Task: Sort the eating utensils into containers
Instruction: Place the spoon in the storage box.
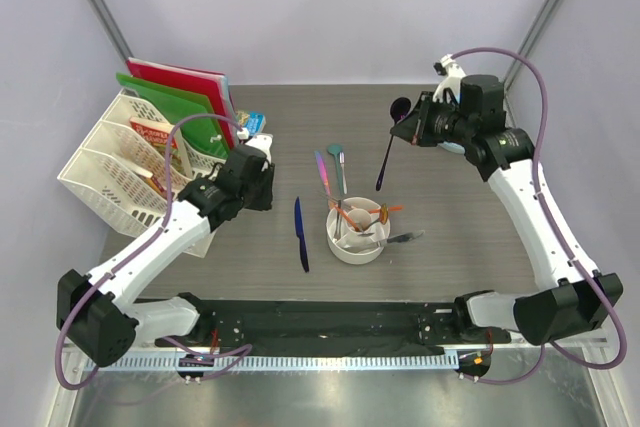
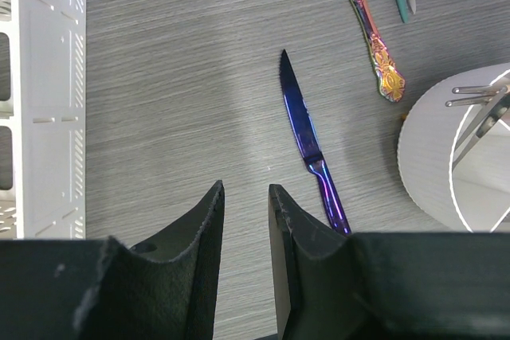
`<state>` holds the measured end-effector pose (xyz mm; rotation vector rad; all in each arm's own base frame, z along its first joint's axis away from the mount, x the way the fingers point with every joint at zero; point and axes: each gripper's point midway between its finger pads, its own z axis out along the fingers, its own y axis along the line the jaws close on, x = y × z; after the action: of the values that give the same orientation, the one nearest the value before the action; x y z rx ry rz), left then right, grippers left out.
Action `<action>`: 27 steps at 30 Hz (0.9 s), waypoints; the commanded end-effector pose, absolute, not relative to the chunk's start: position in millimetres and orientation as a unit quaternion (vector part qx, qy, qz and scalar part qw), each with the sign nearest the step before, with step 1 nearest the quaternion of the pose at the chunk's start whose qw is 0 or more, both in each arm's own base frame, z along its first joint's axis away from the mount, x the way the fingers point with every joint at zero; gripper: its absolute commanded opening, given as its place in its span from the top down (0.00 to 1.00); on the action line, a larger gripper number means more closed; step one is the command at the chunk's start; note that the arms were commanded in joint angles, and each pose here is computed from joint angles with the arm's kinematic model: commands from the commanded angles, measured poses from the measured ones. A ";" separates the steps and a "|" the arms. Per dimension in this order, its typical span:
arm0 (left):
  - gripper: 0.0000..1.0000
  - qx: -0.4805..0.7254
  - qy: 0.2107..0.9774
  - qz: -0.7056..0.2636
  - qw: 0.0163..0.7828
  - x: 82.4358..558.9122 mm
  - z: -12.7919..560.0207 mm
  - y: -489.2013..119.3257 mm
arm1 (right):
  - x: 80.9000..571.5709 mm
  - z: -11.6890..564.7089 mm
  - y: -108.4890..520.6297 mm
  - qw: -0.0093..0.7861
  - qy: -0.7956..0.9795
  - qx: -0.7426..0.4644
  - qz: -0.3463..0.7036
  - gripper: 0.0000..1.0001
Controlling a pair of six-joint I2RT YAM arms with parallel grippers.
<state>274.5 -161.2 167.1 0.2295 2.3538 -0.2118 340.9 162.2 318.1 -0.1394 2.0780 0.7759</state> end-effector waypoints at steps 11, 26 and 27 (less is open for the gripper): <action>0.71 0.065 0.909 -0.109 0.398 280.7 180.1 -167.7 | 322.2 295.6 199.8 0.434 0.818 -0.104 0.362 0.99; 0.71 0.064 0.909 -0.102 0.399 282.8 179.4 -166.5 | 310.7 257.9 220.5 0.422 0.812 -0.134 0.381 0.99; 0.71 0.065 0.909 -0.101 0.399 282.7 179.5 -165.9 | 311.0 254.6 220.4 0.420 0.814 -0.133 0.380 0.99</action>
<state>275.0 -164.1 168.1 0.1804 2.3551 -0.2390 308.0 212.0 227.0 -0.2827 2.1749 0.9236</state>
